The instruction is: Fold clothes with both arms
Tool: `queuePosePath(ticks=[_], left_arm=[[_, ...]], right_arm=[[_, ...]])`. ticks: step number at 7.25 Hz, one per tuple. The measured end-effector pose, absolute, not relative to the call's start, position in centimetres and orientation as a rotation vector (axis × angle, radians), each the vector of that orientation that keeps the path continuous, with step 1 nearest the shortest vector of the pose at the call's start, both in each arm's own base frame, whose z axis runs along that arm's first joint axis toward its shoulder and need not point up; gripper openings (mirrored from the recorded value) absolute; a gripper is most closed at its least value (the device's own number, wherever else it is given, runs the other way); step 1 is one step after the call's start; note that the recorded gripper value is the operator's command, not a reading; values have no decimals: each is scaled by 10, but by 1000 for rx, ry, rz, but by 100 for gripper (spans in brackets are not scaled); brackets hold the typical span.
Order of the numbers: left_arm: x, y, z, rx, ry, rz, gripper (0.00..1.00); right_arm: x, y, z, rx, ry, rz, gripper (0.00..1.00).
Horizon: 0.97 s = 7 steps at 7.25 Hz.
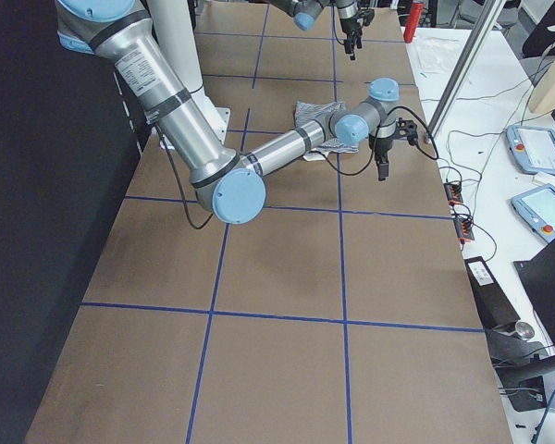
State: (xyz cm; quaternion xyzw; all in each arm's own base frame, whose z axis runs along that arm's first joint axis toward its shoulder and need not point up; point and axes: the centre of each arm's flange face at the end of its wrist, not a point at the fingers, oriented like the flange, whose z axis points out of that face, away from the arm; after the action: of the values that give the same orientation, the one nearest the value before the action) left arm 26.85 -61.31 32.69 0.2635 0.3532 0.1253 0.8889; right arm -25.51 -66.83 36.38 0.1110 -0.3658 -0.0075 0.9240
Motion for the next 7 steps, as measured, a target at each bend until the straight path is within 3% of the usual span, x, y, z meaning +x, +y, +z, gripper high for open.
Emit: queuePosePath(ticks=[4,7], left_arm=[[40,-581,428,558,577,440,100],[-29,-545,531,419,580,351,100]], right_arm=[[-8,-610,541,204,-712,-240,100],[71,-508,661,95,-710,-184,100]])
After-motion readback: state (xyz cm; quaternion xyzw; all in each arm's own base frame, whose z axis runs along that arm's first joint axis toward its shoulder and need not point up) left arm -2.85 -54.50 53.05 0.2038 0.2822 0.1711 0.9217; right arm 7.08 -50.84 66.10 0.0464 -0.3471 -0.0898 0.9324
